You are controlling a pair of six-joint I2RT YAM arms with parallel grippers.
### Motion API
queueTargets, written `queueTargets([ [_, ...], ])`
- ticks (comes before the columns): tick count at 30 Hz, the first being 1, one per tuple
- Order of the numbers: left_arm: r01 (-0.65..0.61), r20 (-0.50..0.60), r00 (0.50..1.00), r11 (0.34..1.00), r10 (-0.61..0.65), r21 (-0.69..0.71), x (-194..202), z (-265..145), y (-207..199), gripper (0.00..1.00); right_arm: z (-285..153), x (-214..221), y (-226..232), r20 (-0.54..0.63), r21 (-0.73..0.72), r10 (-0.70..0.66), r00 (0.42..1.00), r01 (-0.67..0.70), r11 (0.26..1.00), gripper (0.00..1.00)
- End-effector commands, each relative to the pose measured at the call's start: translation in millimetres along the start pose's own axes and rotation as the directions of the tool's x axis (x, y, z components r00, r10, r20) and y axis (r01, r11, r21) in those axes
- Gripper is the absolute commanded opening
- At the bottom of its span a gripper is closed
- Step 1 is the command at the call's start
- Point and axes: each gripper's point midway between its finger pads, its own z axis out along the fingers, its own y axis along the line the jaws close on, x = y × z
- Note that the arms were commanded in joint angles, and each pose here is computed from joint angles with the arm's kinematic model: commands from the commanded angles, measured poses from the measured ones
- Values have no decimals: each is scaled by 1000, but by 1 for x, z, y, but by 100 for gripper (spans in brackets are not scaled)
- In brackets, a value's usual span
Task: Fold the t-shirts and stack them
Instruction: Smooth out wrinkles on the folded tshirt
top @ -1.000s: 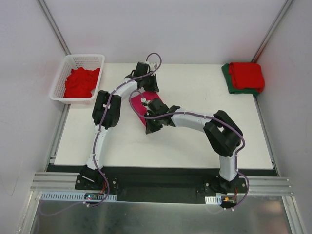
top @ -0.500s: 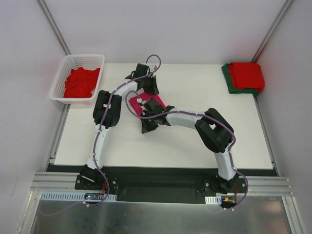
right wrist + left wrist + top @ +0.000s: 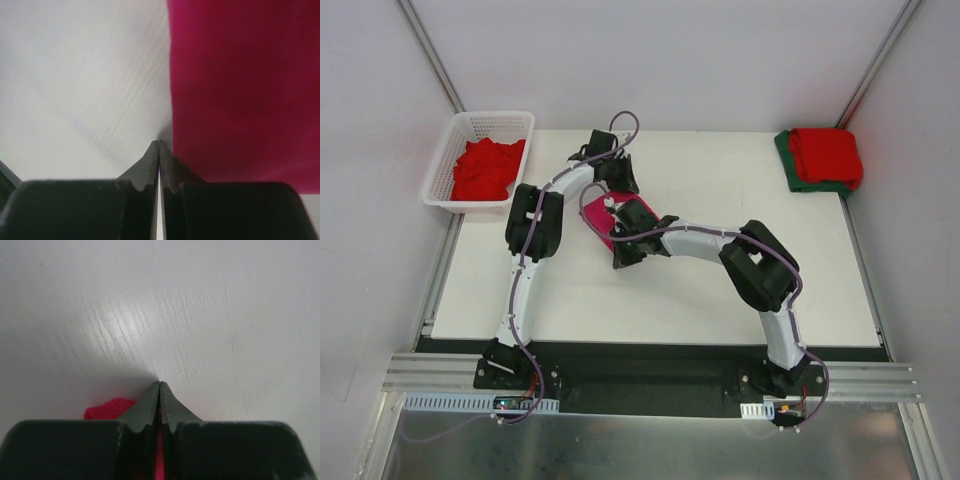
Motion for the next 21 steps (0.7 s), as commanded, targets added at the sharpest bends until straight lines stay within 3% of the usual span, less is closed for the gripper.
queueTargets([
  [1,49,-59,997,995,-54,-83,19,-19,17,0,-8,-4,-37,21,112,23,1000,-25,993,1],
  [10,69,-77,994,989,-80,-134,37,-32,24,0,-24,-4,-75,37,183,72,997,-77,980,1],
  [21,93,-104,988,972,-117,-214,68,-54,33,0,-31,-3,-87,34,229,64,997,-70,971,1],
])
